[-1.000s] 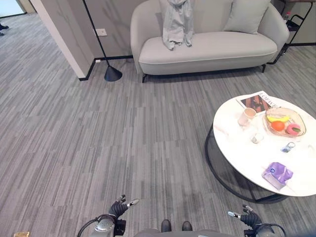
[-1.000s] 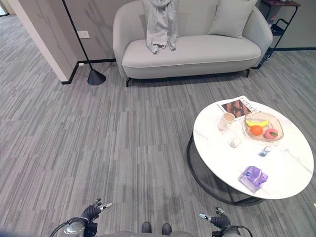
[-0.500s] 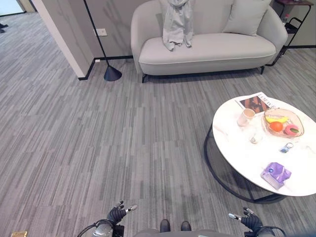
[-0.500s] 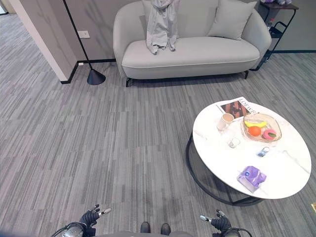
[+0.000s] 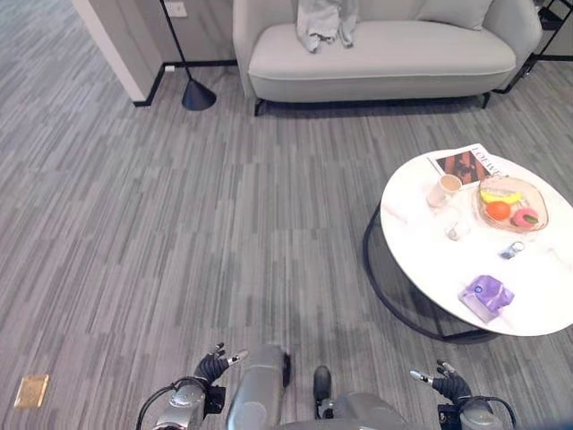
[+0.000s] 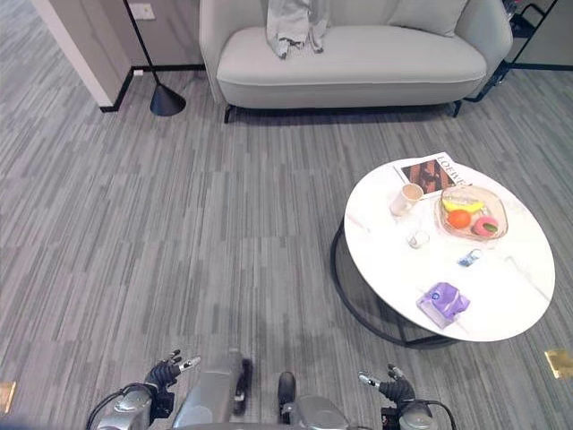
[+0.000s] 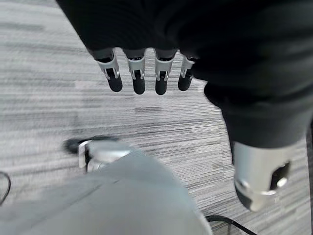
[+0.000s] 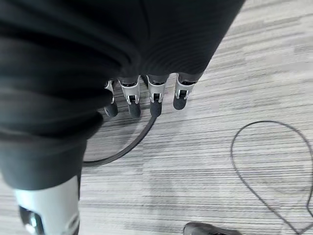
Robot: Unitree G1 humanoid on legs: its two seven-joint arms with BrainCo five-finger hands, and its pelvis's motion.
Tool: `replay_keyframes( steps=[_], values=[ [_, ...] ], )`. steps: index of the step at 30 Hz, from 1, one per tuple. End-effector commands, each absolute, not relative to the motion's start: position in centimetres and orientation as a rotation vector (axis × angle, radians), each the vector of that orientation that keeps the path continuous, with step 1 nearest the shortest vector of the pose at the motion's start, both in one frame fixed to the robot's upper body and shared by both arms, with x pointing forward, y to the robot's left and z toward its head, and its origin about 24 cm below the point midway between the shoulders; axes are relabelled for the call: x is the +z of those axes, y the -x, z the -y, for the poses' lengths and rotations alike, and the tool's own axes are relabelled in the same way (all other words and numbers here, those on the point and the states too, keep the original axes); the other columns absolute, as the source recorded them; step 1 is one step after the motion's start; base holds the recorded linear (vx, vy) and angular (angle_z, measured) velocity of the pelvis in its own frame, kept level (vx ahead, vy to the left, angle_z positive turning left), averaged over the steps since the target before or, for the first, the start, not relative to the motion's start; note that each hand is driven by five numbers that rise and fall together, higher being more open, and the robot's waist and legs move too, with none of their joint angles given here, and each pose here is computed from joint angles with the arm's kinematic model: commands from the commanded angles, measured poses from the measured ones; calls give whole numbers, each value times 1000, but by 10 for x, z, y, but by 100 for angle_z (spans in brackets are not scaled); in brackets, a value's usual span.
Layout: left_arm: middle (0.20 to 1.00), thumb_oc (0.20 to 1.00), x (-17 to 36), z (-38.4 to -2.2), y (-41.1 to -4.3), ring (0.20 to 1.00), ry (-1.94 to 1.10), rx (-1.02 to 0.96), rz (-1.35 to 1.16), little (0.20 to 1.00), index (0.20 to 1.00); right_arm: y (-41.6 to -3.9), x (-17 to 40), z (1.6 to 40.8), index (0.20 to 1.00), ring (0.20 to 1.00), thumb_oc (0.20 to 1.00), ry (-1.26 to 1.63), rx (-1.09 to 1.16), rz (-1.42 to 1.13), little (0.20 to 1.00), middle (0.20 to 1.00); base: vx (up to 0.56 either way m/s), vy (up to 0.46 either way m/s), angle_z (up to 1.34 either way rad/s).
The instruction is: Hang the clothes on the sofa on the clothes rack.
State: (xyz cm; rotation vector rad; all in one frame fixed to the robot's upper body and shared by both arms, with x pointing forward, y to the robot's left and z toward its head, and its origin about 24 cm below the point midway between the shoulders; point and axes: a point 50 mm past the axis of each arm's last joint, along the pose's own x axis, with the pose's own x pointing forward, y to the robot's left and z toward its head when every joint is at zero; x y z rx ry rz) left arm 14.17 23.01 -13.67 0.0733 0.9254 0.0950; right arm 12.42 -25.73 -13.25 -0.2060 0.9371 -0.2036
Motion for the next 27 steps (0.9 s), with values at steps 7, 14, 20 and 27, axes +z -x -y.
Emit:
replay_keyframes(
  steps=[7, 14, 20, 27],
  values=[
    [1000, 1000, -140, -249, -120, 1000, -36, 216, -945, 1000, 1000, -132, -119, 269, 1000, 1000, 1000, 263, -174, -851, 1000, 1000, 603, 264, -60],
    [1000, 1000, -127, -252, -150, 1000, -75, 190, -862, 1000, 1000, -145, -111, 272, 1000, 1000, 1000, 254, -215, -798, 1000, 1000, 371, 204, 8],
    [1000, 1000, -117, -250, -172, 1000, -99, 175, -798, 1000, 1000, -122, -126, 271, 1000, 1000, 1000, 220, -253, -908, 1000, 1000, 341, -87, 57],
    [1000, 1000, -126, -244, -157, 1000, -74, 166, -832, 1000, 1000, -101, -134, 272, 1000, 1000, 1000, 222, -257, -983, 1000, 1000, 485, -199, 31]
  ],
)
